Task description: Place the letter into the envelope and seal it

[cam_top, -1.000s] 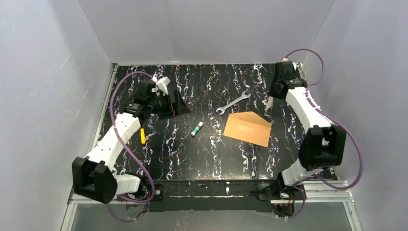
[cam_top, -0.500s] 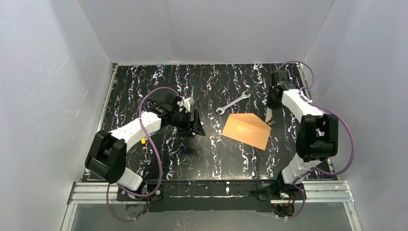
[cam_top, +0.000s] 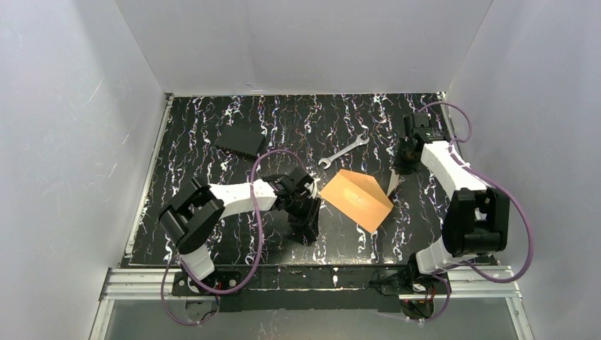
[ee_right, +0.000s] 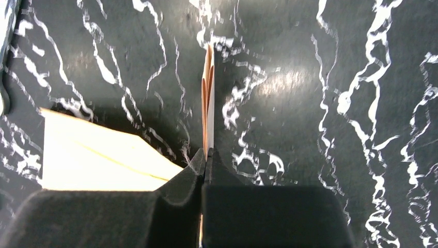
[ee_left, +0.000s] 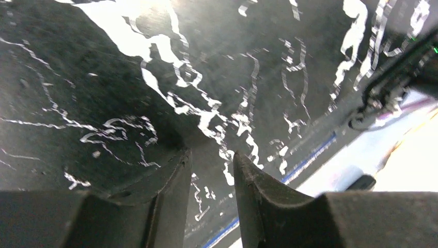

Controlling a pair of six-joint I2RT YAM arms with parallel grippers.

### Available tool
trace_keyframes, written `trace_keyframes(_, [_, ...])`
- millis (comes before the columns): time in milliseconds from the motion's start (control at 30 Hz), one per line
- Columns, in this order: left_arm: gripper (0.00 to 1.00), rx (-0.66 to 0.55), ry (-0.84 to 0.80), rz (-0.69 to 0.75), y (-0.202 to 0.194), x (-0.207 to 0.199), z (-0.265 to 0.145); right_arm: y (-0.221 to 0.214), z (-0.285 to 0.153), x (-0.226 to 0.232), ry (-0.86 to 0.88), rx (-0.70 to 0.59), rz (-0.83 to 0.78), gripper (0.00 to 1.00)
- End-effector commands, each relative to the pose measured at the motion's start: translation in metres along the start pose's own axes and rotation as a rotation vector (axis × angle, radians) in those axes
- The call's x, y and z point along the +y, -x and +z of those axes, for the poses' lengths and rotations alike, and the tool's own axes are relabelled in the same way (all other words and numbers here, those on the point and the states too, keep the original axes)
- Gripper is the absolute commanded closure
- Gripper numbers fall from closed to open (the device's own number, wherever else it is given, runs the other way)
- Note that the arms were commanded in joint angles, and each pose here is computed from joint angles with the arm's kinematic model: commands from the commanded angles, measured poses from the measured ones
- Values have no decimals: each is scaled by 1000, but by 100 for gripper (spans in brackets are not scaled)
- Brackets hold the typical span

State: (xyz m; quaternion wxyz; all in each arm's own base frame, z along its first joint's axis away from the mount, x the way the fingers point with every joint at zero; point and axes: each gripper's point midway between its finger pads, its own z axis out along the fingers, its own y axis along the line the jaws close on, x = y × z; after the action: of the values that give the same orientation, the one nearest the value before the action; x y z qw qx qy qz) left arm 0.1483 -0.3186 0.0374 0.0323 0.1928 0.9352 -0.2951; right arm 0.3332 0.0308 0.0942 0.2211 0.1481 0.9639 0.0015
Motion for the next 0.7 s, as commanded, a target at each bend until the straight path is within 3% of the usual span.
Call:
trace_keyframes(0, [69, -68, 115, -143, 19, 16, 14, -33, -18, 10, 101, 60, 49, 99])
trace_keyframes(167, [76, -91, 132, -185, 42, 10, 24, -61, -27, 27, 236, 99, 92, 99])
trace_keyframes(400, [84, -144, 315, -196, 65, 32, 11, -85, -39, 55, 417, 122, 118, 99])
trace_keyframes(467, [89, -153, 355, -220, 68, 40, 1, -85, -39, 46, 375, 115, 45, 99])
trace_keyframes(567, [88, -176, 356, -216, 73, 40, -15, -74, -45, 28, 274, 89, -29, 99])
trace_keyframes(667, [86, -195, 322, -196, 77, 35, -23, -61, -54, 37, 317, 43, -27, 99])
